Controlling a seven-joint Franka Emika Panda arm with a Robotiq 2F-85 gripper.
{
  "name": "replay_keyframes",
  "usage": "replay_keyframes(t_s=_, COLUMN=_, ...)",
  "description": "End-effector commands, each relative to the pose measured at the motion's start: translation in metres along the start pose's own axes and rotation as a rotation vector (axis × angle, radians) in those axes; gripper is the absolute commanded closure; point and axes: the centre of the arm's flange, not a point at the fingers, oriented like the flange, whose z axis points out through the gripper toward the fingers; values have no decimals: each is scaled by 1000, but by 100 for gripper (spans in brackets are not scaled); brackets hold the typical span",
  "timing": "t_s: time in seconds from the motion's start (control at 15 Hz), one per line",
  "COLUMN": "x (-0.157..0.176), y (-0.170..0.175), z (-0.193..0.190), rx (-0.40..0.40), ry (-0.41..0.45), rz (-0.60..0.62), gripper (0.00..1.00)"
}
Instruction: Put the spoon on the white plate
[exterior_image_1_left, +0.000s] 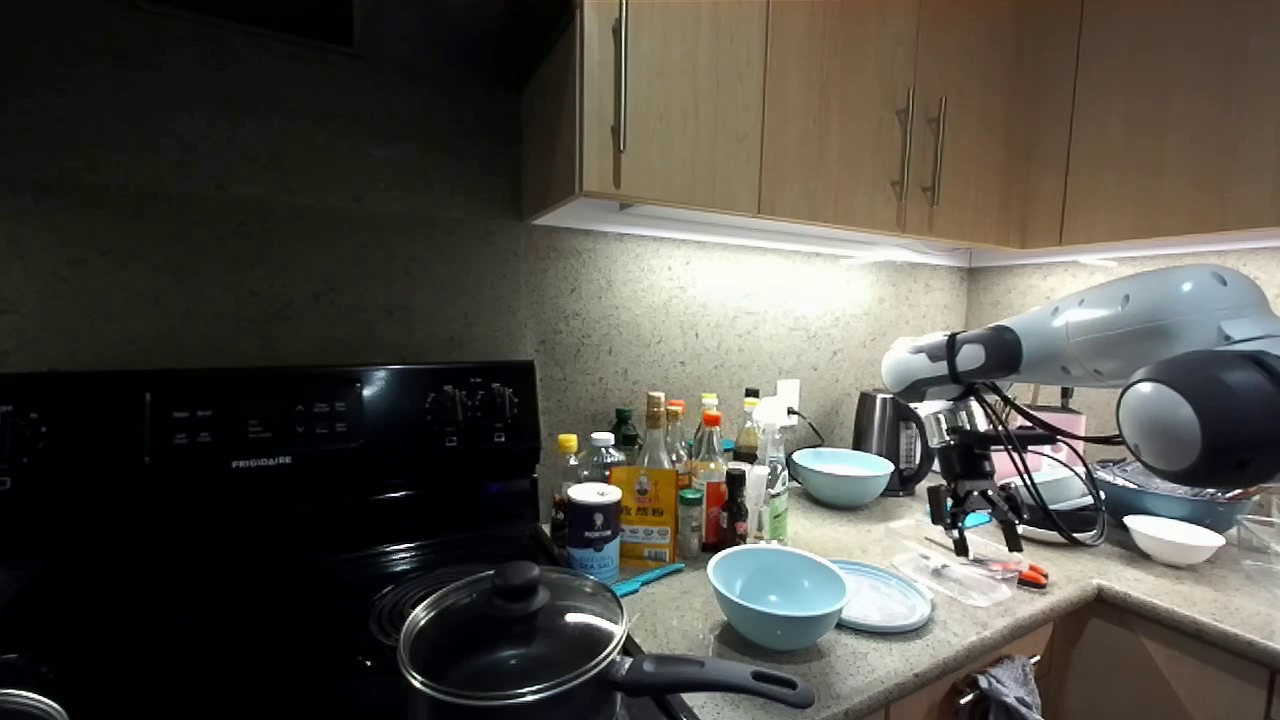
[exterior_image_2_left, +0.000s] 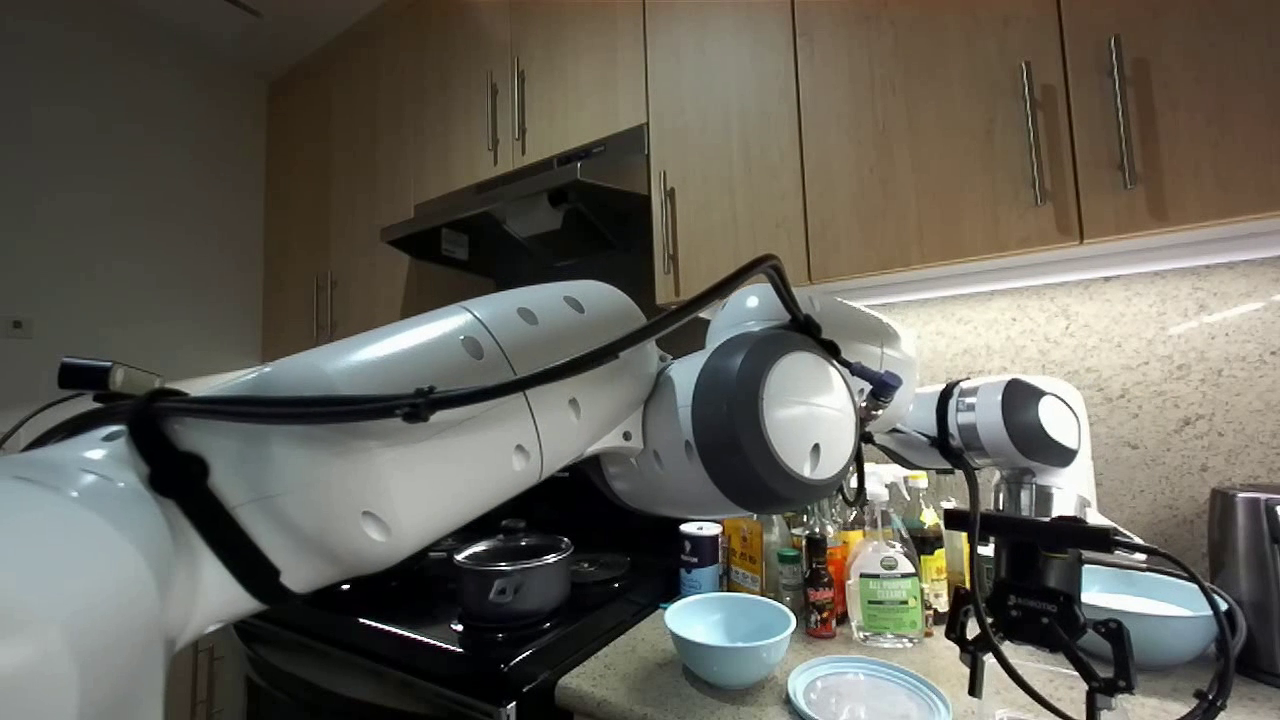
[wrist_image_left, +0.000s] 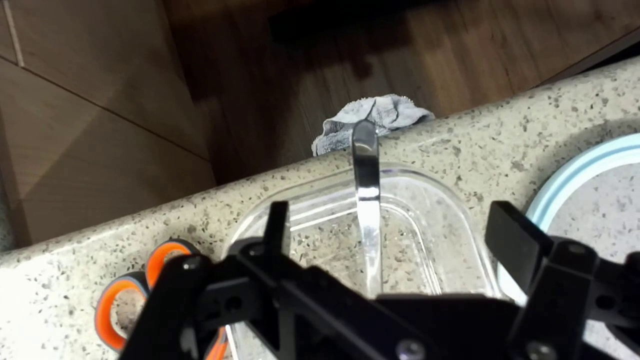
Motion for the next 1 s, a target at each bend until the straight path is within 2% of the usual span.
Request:
replay_keyframes(t_s=0.0, x=24, y=4, z=-8, rx=-31, ry=-31, rz=-72, gripper=0)
replay_keyframes(t_s=0.4, x=27, y=7, z=-5, rx=-32, ry=-51, rz=-79, gripper=0)
replay_keyframes(t_s=0.47, x=5, y=-2, z=14, rx=-16, ry=-35, rz=-61, gripper=0)
replay_keyframes(t_s=0.8, x=0, y=-1, z=13, rx=-45, ry=-1, rz=-100, gripper=0)
replay_keyframes(t_s=0.87, x=1, y=0, z=13, rx=-47, ry=0, rz=-123, gripper=6)
replay_keyframes(t_s=0.93, x=2, y=0, z=13, rx=-45, ry=-1, rz=-136, gripper=26)
